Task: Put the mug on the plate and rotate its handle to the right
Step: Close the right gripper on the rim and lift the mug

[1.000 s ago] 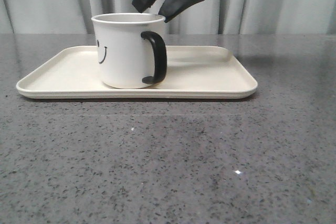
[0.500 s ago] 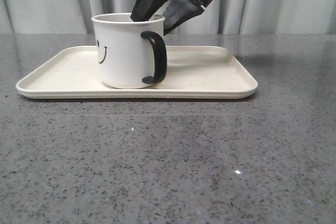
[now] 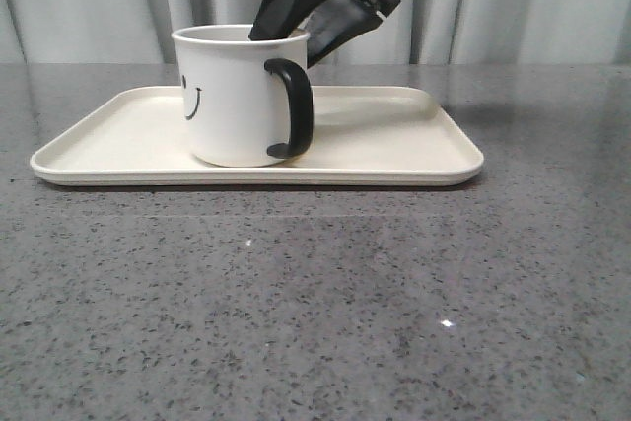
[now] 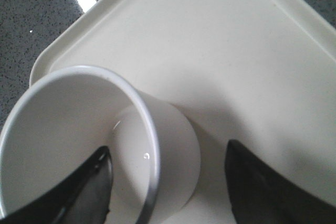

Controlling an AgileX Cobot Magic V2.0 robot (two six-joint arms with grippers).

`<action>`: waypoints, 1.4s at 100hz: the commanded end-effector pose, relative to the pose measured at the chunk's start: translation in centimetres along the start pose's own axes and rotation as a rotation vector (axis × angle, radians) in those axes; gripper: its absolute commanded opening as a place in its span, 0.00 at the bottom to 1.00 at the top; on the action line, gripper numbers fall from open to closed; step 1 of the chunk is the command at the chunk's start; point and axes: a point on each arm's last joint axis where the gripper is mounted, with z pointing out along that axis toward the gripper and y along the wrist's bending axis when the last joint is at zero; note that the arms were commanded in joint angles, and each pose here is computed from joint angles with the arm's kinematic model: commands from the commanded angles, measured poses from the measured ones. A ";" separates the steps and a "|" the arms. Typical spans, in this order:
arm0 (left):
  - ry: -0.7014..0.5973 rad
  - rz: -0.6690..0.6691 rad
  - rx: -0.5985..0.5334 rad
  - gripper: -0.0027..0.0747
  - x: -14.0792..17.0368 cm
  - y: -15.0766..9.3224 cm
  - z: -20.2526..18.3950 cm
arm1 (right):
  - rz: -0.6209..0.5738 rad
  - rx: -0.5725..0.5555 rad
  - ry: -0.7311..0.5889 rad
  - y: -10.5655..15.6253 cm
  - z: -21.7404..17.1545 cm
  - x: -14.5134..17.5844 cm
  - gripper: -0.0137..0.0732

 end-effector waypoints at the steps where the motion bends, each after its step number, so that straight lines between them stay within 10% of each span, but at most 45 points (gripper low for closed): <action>1: -0.077 -0.003 0.005 0.01 -1.0 0.1 -0.4 | -0.039 -0.018 -0.095 2.0 -2.9 -1.5 0.56; 43: -0.077 -0.003 0.005 0.01 -1.0 0.1 -0.4 | -0.039 -0.025 -0.086 2.1 -2.9 -1.4 0.07; 70: -0.077 -0.003 0.005 0.01 -1.0 0.1 -0.4 | -0.059 -0.015 -0.110 2.4 -3.5 -1.9 0.09; 140: -0.077 -0.003 0.005 0.01 -1.0 0.1 -0.4 | -0.620 0.104 -0.159 6.8 -10.0 -5.3 0.08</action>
